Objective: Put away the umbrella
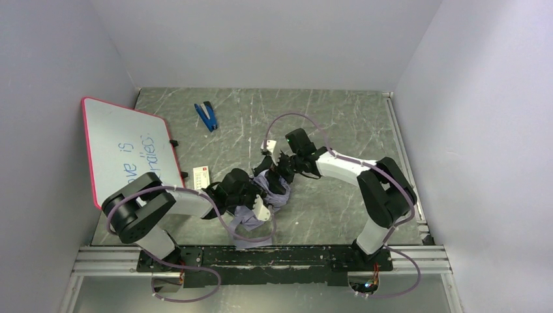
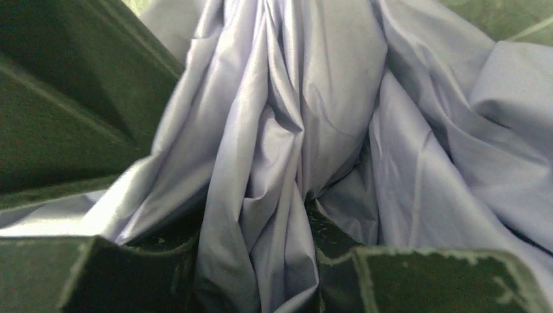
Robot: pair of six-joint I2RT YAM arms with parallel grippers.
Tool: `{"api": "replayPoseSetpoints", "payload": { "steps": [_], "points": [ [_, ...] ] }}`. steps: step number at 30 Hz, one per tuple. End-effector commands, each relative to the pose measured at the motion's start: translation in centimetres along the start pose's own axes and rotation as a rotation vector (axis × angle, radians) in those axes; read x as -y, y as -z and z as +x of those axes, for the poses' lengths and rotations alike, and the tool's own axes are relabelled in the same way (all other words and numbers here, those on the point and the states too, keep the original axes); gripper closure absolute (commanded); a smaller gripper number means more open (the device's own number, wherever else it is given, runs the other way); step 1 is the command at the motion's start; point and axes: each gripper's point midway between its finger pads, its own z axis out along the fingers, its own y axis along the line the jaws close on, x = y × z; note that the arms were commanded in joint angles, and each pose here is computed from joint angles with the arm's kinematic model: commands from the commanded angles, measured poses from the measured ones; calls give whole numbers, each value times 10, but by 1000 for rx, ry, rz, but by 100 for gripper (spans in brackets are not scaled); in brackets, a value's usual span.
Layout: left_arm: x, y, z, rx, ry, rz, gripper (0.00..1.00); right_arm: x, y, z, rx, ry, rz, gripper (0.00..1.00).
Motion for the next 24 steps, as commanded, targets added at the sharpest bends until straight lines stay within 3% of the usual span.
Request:
{"api": "replayPoseSetpoints", "payload": {
  "steps": [1,5,9,10,12,18,24],
  "points": [
    [-26,0,-3,-8,-8,-100,93,-9,-20,80,-263,-50,15,4],
    [-31,1,-2,-26,14,-130,78,-17,-26,99,-315,-65,-5,12],
    [-42,7,-7,-19,47,-161,58,-15,-26,108,-337,-82,19,27],
    [-45,9,-8,-17,55,-165,53,-13,-25,108,-338,-83,35,31],
    [-50,15,-12,-12,68,-165,30,-12,-24,106,-334,-79,44,36],
    [-61,36,-21,1,141,-179,4,-9,-23,101,-324,-67,55,46],
    [-63,67,-24,-10,286,-212,3,-6,-20,99,-309,-54,81,51]
  ]
}}
